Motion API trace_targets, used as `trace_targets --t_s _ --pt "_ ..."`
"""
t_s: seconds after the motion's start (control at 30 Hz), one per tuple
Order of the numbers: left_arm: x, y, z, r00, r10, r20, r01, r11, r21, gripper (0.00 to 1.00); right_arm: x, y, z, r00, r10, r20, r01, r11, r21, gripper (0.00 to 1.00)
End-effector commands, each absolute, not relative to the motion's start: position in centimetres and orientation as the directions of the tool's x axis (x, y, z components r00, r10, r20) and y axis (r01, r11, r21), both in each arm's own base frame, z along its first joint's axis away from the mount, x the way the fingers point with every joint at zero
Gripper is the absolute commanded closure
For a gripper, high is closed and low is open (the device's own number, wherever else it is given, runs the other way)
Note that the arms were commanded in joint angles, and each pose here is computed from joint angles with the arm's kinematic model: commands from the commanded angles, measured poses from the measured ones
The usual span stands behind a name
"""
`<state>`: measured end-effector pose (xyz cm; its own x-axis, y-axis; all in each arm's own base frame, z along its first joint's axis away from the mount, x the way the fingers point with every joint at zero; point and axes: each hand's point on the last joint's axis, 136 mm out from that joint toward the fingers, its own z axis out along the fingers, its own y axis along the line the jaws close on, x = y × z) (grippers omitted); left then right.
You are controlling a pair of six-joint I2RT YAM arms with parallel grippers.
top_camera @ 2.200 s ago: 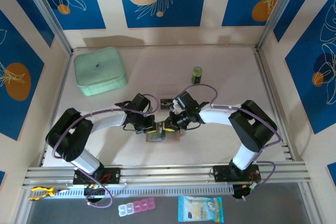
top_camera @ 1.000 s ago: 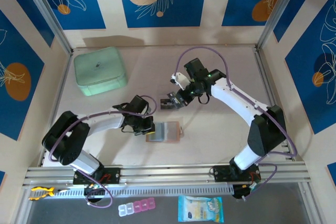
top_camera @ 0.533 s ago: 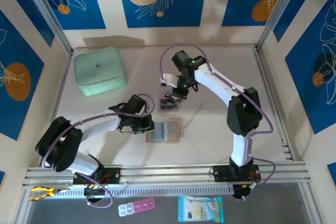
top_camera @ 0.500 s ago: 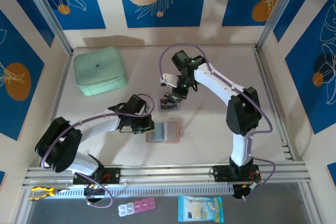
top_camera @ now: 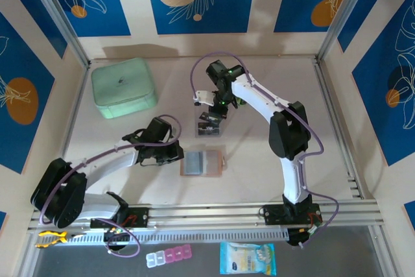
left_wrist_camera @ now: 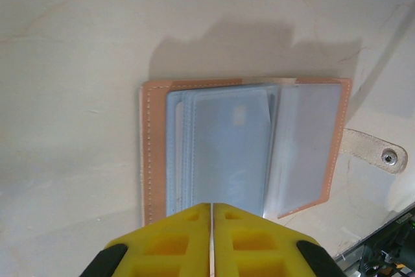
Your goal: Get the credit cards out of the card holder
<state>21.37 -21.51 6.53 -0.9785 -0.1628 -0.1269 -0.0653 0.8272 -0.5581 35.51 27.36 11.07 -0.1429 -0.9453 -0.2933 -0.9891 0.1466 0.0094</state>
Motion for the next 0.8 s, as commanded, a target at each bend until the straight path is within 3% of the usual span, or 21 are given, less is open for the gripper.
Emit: trace_targets --t_s 0.0,0.23,0.53,0.77 --pt "20.8 -20.2 6.0 -0.978 -0.177 -0.11 -0.092 0.841 -0.534 0.9 35.2 28.0 10.3 -0.121 -0.949 -0.292 -0.993 0.115 0.037 1.0" --pt "20.5 -20.0 5.2 -0.98 -0.181 -0.083 -0.11 0.838 -0.534 0.89 35.4 27.9 9.5 -0.127 -0.95 -0.284 -0.992 0.122 0.035 0.82" --pt "20.7 -20.9 4.6 -0.985 -0.164 -0.054 -0.107 0.826 -0.553 0.89 34.9 28.1 12.0 -0.17 -0.921 -0.35 -0.984 0.179 0.008 0.81" --pt "20.7 -21.6 3.8 -0.989 -0.147 -0.026 -0.107 0.815 -0.57 0.92 33.7 28.8 14.7 -0.361 -0.798 -0.482 -0.926 0.37 0.081 0.82"
